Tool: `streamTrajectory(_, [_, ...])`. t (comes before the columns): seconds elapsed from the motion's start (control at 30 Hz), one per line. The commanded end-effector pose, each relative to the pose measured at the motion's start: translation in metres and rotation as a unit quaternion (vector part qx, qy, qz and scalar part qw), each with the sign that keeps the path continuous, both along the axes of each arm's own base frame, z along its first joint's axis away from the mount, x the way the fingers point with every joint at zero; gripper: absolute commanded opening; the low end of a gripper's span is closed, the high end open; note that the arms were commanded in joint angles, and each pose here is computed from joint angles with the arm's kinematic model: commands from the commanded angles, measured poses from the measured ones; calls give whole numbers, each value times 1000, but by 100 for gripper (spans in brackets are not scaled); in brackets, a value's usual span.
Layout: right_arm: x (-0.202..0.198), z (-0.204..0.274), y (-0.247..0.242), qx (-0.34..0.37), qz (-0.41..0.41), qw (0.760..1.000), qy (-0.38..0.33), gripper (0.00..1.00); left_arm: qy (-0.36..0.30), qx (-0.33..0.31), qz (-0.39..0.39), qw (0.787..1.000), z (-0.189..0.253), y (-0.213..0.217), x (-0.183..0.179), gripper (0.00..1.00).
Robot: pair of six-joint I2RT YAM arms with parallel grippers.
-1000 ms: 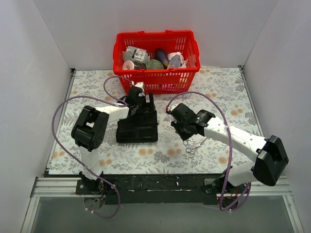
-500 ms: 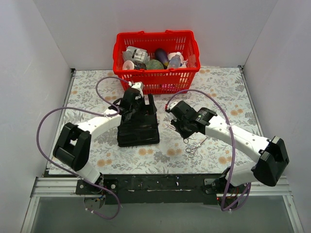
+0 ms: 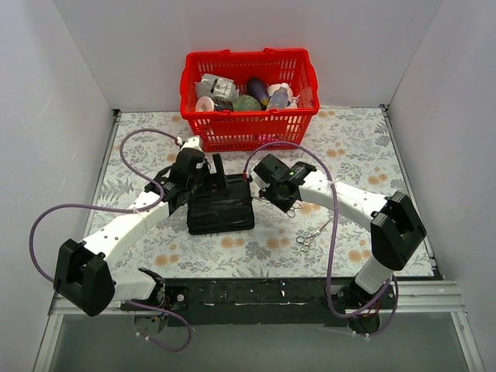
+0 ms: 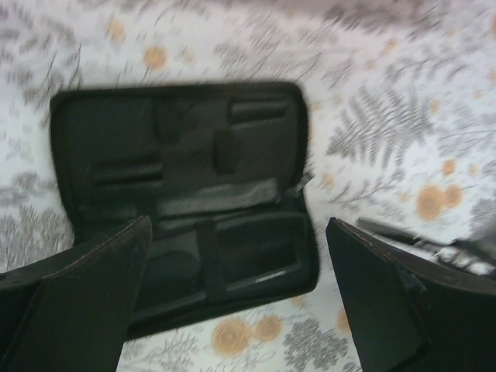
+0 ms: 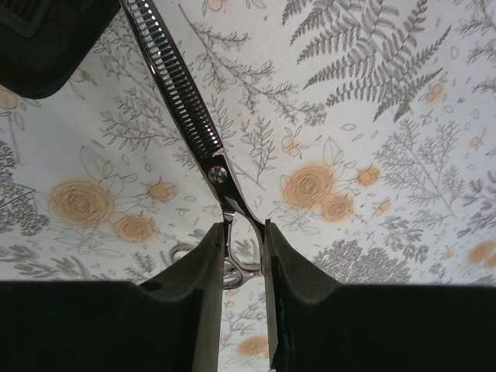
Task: Sort the hair-cutting tools
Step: Place the scissors in the hairdressing tool bag.
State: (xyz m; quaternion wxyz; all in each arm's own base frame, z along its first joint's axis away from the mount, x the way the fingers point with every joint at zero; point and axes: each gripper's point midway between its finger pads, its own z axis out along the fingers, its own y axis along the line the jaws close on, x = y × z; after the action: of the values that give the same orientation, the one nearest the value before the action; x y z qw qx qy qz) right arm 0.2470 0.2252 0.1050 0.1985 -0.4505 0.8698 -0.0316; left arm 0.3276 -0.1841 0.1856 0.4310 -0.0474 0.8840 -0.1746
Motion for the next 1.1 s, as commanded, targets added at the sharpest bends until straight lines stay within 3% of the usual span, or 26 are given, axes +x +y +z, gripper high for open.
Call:
streamTrajectory(0.0, [44,12,9,-4,57,996,-63,1,79,15,54,995,-45,28,-36,98])
streamTrajectory(0.2, [81,11,19,-29,110,991,-65,1,117,-18,75,990,-66,28,-54,98])
streamTrajectory(0.57, [119,3,54,-18,161,984,-76,1,180,27,144,973,-134,55,-75,98])
streamTrajectory(0.9, [109,-28,71,-39,201,978,-41,1,221,50,171,959,-164,62,-79,98])
streamTrajectory(1.07, [107,-27,70,-41,202,978,-42,1,213,48,171,961,-150,60,-73,98])
